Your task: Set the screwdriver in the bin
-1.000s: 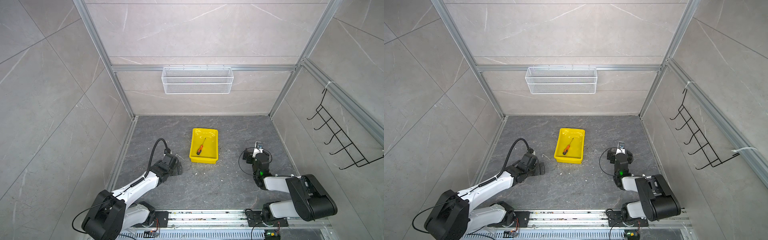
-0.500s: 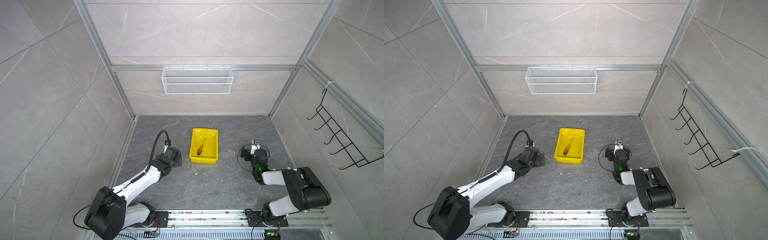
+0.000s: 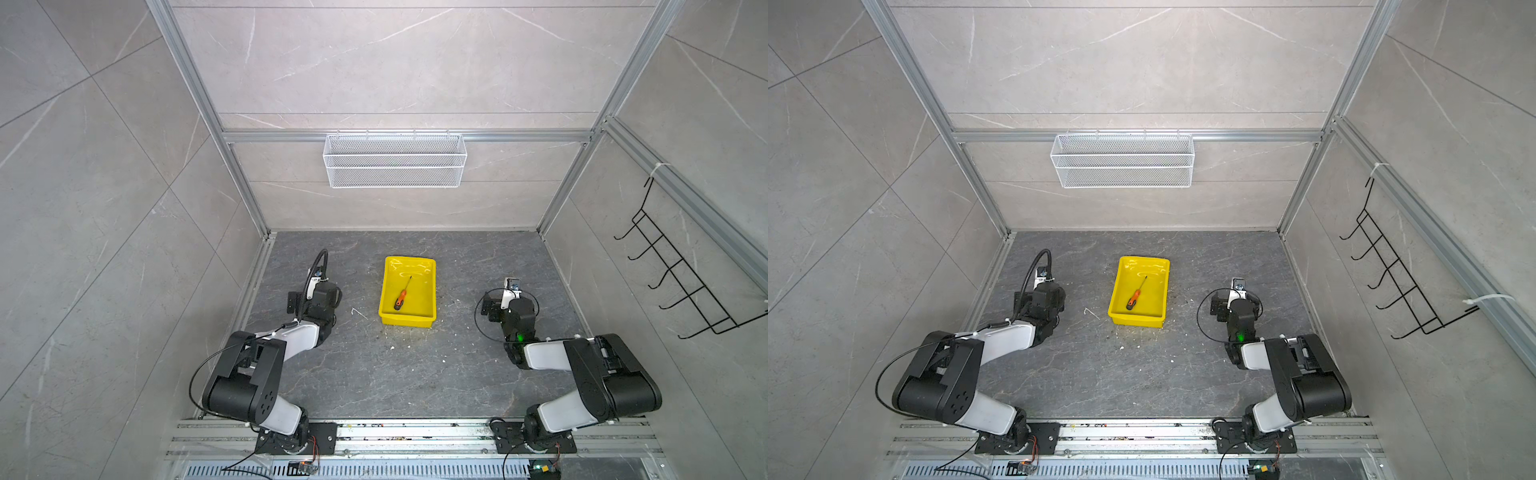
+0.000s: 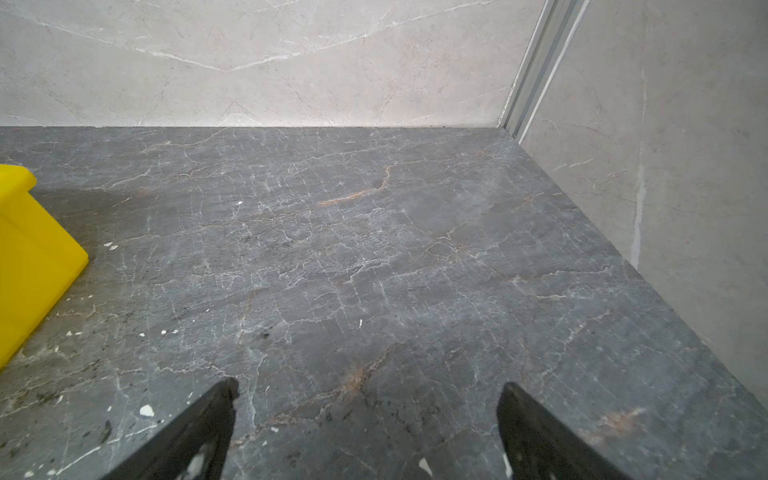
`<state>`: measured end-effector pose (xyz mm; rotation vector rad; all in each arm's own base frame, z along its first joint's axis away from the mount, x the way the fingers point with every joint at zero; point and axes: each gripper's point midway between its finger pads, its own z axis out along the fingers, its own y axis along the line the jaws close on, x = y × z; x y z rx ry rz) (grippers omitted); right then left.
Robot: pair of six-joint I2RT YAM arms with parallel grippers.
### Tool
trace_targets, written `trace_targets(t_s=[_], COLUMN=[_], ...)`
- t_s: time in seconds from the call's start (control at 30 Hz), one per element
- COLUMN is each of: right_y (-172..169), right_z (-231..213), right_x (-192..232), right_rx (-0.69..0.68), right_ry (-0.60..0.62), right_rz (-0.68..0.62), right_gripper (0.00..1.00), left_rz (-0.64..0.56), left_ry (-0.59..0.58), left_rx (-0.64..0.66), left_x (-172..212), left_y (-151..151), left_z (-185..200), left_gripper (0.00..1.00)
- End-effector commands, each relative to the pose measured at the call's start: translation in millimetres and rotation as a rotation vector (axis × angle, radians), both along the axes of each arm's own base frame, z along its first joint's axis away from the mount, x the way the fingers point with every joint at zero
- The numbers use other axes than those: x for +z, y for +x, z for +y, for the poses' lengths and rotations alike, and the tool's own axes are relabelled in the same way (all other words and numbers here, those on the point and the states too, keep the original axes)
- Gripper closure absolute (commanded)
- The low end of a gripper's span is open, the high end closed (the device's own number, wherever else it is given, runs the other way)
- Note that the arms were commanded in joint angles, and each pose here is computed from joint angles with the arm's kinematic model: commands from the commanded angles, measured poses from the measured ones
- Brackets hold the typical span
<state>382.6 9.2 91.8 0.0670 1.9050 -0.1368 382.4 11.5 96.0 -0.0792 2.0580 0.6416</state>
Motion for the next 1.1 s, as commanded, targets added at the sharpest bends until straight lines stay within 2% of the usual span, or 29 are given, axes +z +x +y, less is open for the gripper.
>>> trace_targets(t_s=[0.0,0.07,0.13,0.37,0.53,0.6,0.63,0.67,0.7,1.07], right_y=[3,3,3,3,3,3,3,3,3,4], right_z=[1,2,2,1,1,1,2,1,2,9], right_x=[3,3,3,3,3,3,3,3,3,3], right_rx=[0.007,0.008,0.008,0.007,0.007,0.008,0.008,0.006,0.008,0.047], right_ry=[-0.002,-0.003,-0.002,-0.002,-0.002,-0.002,-0.002,-0.002,-0.002,-0.006], right_rz=[-0.006,-0.003,-0.004,-0.004,-0.004,-0.004,-0.004,-0.004,-0.003,-0.002], right_gripper=[0.01,0.01,0.01,0.01,0.01,0.01,0.01,0.01,0.01,0.01], left_rz=[-0.205,-0.246,-0.25,-0.206,-0.214,-0.264,-0.198,-0.193,-0.219,-0.207], left_ry=[0.006,-0.034,-0.079,-0.233,-0.302,-0.287,-0.315,-0.329,-0.323,-0.329], left_rx=[-0.002,0.06,0.059,-0.048,-0.119,-0.126,-0.128,-0.133,-0.135,-0.133], left_x=[22,23,21,7,-2,-1,-9,-10,-7,-7], left_y=[1,-9,-12,-4,-6,-3,-4,-3,-1,-2], left_z=[10,25,30,32,27,31,28,28,30,29], left_gripper=[0.0,0.0,0.0,0.0,0.0,0.0,0.0,0.0,0.0,0.0])
